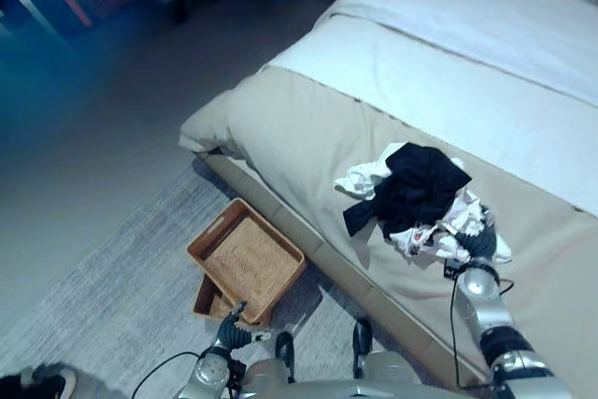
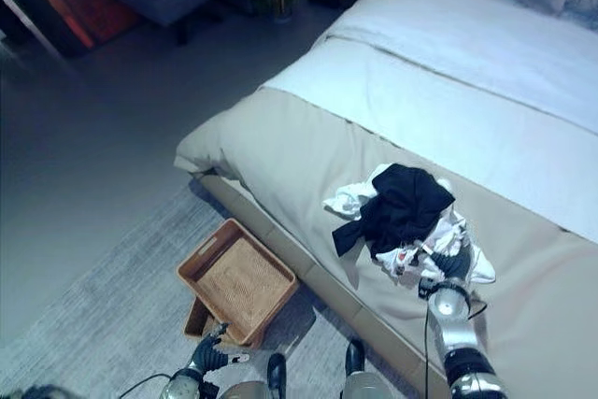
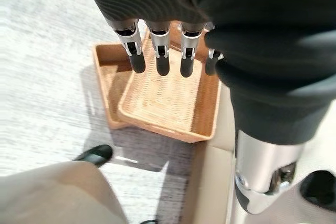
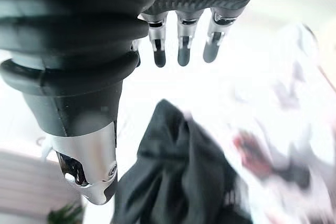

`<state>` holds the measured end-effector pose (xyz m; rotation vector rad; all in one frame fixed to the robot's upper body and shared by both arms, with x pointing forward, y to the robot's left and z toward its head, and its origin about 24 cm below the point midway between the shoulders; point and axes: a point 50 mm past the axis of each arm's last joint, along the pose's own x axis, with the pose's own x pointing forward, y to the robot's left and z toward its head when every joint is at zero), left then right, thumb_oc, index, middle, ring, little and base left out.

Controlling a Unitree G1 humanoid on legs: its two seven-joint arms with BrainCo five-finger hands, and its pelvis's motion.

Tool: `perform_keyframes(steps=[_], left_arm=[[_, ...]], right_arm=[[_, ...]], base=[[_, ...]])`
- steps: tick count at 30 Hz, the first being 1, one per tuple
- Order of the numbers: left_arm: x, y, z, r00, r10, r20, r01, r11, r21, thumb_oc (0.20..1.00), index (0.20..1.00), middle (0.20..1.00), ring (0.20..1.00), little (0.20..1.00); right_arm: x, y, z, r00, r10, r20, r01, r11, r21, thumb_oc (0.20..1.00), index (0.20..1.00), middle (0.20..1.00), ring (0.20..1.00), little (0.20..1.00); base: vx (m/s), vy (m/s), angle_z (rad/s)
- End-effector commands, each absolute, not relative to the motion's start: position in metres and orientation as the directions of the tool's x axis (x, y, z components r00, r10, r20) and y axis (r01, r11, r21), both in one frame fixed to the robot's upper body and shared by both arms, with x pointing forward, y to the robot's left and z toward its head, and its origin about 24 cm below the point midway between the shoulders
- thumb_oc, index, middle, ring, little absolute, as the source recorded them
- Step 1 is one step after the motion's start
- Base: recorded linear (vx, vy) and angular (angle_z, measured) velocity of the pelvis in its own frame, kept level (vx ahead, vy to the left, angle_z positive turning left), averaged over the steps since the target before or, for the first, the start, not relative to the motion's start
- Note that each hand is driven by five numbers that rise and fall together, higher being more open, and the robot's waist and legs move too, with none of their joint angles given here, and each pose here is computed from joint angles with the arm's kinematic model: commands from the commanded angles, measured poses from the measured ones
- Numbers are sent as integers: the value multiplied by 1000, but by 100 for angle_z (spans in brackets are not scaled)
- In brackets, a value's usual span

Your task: Pick up clothes into the bucket

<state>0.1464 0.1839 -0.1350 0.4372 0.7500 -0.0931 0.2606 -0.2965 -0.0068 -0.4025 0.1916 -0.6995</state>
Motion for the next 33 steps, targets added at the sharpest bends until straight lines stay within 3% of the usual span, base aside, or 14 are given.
perform_keyframes(steps=[1,9,19,31,32,33], left_arm=[[167,176,-124,799,71,-597,189,913,362,1000,1000,1000,1000,1000],[188,166,-112,848,84,-524,114,935,335,1000,1000,1000,1000,1000],[236,137,-76,932,0,-364,109,954,279,1000,1000,1000,1000,1000],[249,124,-63,945,-49,-322,132,962,240,1000,1000,1000,1000,1000],[249,126,-63,945,-42,-326,125,963,237,1000,1000,1000,1000,1000],[250,126,-62,946,-40,-322,121,965,235,1000,1000,1000,1000,1000]], right_arm=[[283,-313,34,677,-718,162,700,559,-445,1000,1000,1000,1000,1000],[307,-338,71,573,-782,245,769,411,-489,1000,1000,1000,1000,1000],[324,-371,116,587,-763,272,669,267,-694,1000,1000,1000,1000,1000],[335,-386,178,588,-720,368,672,181,-718,1000,1000,1000,1000,1000],[338,-383,186,590,-710,386,684,185,-706,959,959,959,959,959],[341,-381,192,593,-701,397,695,196,-692,520,520,520,520,520]], base=[[-40,52,-5],[-60,-7,-29],[-60,-47,3],[-21,-28,13],[-12,-17,6],[-3,-17,7]])
